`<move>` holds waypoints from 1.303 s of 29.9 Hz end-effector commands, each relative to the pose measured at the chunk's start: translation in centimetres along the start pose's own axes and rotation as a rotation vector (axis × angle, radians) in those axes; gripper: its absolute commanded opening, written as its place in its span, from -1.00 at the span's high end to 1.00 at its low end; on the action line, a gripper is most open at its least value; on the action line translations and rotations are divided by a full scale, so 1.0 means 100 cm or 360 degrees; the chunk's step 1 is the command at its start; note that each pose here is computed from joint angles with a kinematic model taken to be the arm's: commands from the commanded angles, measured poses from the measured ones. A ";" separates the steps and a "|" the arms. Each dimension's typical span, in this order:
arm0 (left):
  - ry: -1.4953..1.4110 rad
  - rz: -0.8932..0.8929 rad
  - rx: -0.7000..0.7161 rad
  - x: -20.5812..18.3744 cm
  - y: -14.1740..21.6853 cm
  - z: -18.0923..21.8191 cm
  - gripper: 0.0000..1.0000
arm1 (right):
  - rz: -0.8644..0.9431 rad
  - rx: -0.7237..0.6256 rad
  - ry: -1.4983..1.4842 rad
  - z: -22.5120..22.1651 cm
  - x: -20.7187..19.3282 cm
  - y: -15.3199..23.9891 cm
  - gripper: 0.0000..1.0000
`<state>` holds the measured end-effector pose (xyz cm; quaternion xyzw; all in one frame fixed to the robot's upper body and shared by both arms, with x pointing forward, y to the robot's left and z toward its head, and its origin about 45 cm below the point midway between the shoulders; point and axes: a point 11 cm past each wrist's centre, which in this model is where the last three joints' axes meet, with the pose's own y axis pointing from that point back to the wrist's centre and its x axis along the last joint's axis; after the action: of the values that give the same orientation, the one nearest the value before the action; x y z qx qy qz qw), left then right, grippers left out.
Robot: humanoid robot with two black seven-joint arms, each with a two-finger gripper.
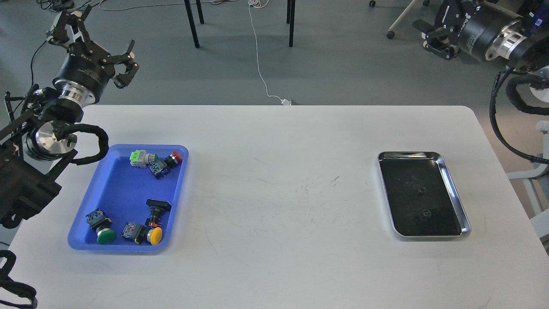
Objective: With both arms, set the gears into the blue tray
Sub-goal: 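Raise the right arm and swing the right gripper over the metal tray, then lower the right gripper into the metal tray and grasp a small black gear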
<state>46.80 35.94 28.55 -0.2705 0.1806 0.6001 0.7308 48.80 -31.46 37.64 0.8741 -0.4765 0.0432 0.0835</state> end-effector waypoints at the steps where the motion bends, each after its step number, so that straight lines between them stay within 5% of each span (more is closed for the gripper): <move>1: 0.0007 0.0005 -0.0015 -0.003 -0.002 0.000 -0.95 | -0.0178 -0.0142 0.0259 -0.007 -0.027 -0.012 -0.99; 15: 0.0005 0.0007 -0.0051 0.001 0.000 0.012 -0.95 | -0.0890 -0.0742 0.1539 0.013 -0.106 -0.038 -0.97; 22: 0.0003 0.0003 -0.0032 0.000 0.000 0.008 -0.95 | -0.1444 -0.0967 0.2057 0.060 -0.115 0.005 -0.92; 31: 0.0011 -0.0006 -0.0021 -0.002 -0.001 0.003 -0.95 | -0.1632 -0.1119 0.2175 0.132 -0.075 0.072 -0.89; 39: 0.0001 0.0001 -0.0028 0.000 0.000 0.007 -0.95 | -0.1727 -0.1180 0.2146 0.160 -0.071 0.095 -0.38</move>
<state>46.76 36.20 29.05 -0.2773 0.1767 0.6003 0.7290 37.32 -33.25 22.33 0.6871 0.1526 0.3453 0.6208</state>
